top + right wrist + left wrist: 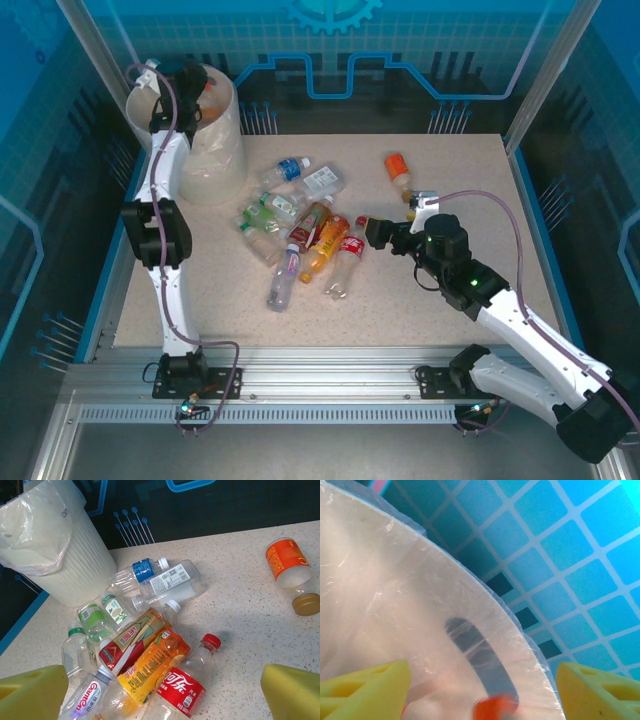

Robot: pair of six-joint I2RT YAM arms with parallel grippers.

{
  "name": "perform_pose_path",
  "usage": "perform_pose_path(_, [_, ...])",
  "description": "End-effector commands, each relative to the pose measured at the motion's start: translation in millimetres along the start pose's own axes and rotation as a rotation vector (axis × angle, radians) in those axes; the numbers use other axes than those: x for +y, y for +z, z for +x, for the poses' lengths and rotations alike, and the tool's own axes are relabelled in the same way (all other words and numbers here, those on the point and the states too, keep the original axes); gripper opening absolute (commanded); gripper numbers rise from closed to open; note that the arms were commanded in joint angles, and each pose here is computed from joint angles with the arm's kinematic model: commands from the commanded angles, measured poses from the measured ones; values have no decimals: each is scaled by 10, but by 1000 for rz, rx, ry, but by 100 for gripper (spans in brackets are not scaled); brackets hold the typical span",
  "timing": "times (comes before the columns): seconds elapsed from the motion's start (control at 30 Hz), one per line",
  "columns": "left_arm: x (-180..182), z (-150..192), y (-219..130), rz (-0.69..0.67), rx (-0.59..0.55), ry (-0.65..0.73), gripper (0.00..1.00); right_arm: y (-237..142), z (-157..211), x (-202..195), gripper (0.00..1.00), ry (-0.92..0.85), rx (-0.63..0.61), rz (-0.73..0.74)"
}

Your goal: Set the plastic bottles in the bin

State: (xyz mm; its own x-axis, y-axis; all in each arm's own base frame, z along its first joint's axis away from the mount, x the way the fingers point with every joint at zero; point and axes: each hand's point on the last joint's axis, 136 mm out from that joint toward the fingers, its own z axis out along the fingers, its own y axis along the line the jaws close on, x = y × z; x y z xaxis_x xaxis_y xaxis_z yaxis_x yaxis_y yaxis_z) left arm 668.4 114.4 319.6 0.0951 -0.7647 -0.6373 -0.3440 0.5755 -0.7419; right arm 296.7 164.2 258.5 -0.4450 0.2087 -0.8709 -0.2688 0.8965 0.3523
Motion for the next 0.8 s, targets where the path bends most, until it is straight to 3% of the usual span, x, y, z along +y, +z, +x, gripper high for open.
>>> perform_pose_path(0.0, [-246, -192, -116, 63, -18, -4, 80, -25, -8, -94, 100, 24, -13, 36])
perform_pose_path(0.33, [-455, -259, -402, 126, 11, 35, 92, 19, 29, -195, 100, 45, -10, 87])
perform_pose_path(0.57, [-648, -241, -754, 198, 17, 64, 96, 48, 81, -256, 100, 71, -13, 104])
perform_pose_path(0.77, [-874, -126, -1159, 239, 24, 166, 99, 108, 185, -443, 100, 133, 9, 160])
